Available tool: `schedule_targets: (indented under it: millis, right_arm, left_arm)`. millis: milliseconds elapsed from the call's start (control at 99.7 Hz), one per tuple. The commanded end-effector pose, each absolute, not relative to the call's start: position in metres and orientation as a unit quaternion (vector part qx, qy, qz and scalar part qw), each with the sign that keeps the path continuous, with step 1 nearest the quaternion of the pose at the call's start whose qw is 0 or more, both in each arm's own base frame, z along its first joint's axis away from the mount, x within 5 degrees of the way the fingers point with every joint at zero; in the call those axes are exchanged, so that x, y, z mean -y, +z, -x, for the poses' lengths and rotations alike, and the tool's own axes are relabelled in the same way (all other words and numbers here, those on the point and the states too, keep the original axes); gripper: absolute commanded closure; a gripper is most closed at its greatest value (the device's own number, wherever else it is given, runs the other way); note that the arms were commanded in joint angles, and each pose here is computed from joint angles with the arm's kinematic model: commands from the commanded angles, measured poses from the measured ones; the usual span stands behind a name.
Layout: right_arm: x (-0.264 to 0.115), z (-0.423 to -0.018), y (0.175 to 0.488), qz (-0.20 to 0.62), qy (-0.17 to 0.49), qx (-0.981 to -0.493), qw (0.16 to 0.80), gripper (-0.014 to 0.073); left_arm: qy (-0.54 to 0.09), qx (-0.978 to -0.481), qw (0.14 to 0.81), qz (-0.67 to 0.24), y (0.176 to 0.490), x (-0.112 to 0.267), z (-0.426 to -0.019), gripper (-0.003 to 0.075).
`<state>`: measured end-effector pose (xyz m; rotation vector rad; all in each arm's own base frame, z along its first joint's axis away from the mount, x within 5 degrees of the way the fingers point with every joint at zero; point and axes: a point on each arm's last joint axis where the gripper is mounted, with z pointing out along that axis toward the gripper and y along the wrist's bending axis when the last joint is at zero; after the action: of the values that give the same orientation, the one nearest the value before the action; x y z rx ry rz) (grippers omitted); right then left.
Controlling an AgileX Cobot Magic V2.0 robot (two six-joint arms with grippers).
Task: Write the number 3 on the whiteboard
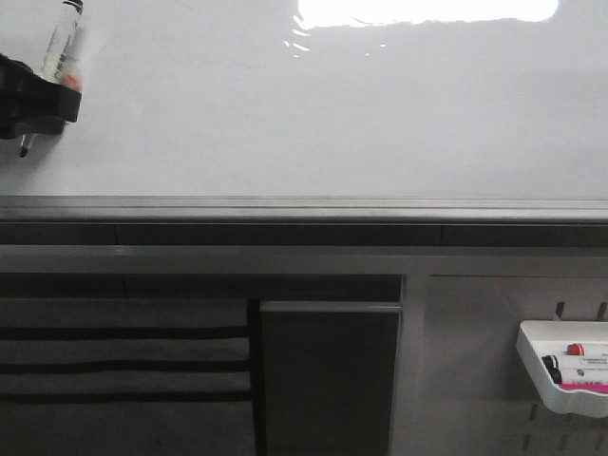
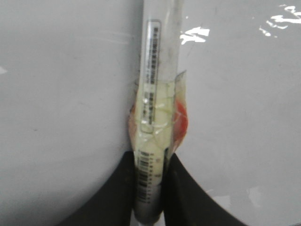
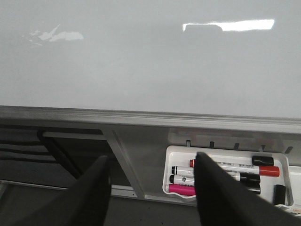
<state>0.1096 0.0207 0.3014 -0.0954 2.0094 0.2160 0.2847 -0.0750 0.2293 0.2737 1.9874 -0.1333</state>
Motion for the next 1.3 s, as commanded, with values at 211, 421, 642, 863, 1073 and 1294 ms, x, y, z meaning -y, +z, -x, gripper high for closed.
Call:
schedule_targets:
  millis: [211,421,642,863,1073,1294]
  right_arm:
    - [-0.023,-0.113,0.331,0.037,0.105,-0.831,0.544,0.024]
    - [-0.036,-0.126,0.348,0.123,0.116,-0.859,0.484,0.0241]
    - [-0.079,-0.146,0.349,0.33,0.21,-0.839,0.378,0.0241]
    - [-0.129,-0.16,0.354,0.525,0.261,-0.725,0.361,0.024]
    - [-0.167,-0.162,0.359,0.616,0.25,-0.641,0.383,0.0241]
    - [-0.191,-0.159,0.361,0.628,0.248,-0.614,0.409,0.0241]
  left_arm:
    - [-0.052,-0.832,0.53,-0.157,0.279,0.076,-0.262,0.0741]
    - [-0.041,-0.869,0.409,-0.275,0.313,0.094,-0.227,0.0741]
    - [-0.102,-0.815,0.303,-0.483,0.335,0.131,-0.186,0.0741]
    - [-0.181,-0.709,0.314,-0.605,0.344,0.166,-0.157,0.0741]
    - [-0.185,-0.674,0.318,-0.64,0.345,0.177,-0.146,0.0741]
    - [-0.184,-0.672,0.325,-0.64,0.346,0.179,-0.146,0.0741]
